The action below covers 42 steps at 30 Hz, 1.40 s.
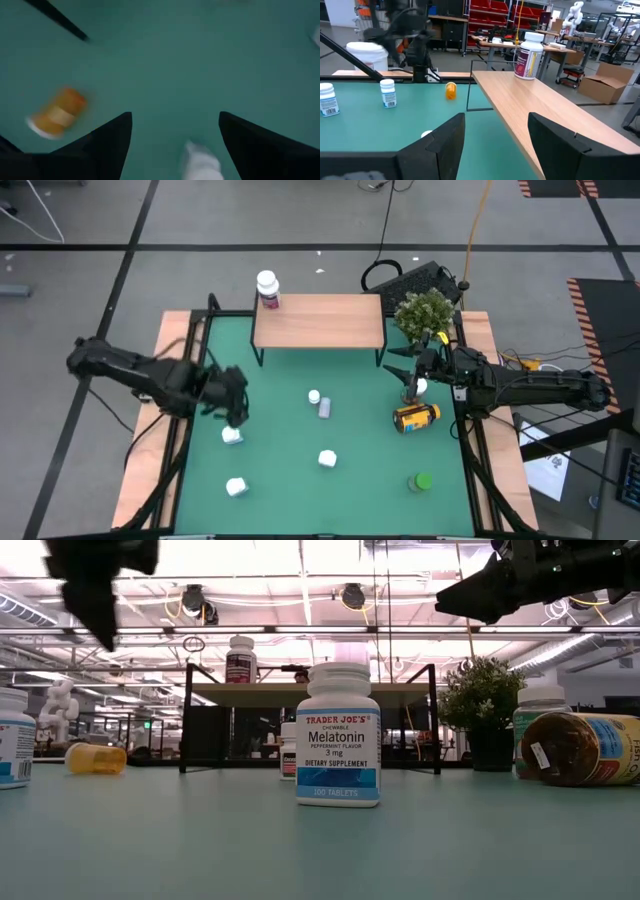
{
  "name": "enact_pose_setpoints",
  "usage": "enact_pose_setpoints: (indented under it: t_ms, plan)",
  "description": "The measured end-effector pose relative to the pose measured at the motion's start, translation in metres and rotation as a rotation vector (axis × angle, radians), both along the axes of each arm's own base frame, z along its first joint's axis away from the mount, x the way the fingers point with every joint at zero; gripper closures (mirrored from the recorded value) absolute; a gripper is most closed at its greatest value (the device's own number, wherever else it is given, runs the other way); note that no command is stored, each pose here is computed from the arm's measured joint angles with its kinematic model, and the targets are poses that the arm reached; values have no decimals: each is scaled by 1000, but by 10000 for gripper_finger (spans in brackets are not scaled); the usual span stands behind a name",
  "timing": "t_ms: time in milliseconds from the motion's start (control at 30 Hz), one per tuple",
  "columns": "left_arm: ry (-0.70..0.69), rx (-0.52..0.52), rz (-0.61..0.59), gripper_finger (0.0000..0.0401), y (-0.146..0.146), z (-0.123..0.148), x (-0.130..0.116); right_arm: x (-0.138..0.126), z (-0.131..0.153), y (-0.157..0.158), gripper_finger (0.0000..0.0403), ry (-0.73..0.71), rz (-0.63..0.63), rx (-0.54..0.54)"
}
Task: Pick and place medicine bottles onto shelf by color
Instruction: Put the white and green pill bottle on the shelf
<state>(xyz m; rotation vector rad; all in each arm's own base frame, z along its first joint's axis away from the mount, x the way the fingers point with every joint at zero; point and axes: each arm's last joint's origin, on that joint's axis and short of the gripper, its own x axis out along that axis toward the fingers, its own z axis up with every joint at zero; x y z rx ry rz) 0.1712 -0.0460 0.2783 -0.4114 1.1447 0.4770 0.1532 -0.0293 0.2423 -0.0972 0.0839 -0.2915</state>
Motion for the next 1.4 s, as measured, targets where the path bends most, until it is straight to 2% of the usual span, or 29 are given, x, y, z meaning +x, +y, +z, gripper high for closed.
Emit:
enact_pose_setpoints:
  t_ms: [100, 233, 433, 533, 733, 967, 1067, 1200, 1400]
  plan:
    - [-38, -41, -20, 113, -22, -9, 1, 0, 1, 0, 190, -10, 0, 4]
    - [-221, 38, -99, 116, -45, -18, 17, 1, 4, 0, 190, -41, 3, -1]
    - [-511, 178, -412, 116, -73, -30, 67, 3, 9, 0, 190, -102, 5, -11]
    - [-566, 239, -415, 116, -73, -30, 88, 3, 10, 0, 190, -112, 4, -10]
    - [-519, 232, -343, 116, -57, -33, 105, 9, 2, -1, 190, -60, 1, 41]
    - [-480, 280, -350, 116, -41, -34, 110, 6, -14, -1, 190, 236, -29, 184]
    - [-467, 312, -372, 116, -34, -34, 111, 0, 1, 0, 190, 351, -46, 228]
    - [-464, 340, -376, 116, -26, -33, 114, -12, 24, 4, 190, 496, -83, 342]
    - [-463, 365, -374, 116, -19, -35, 120, -38, 31, 9, 175, 743, -174, 474]
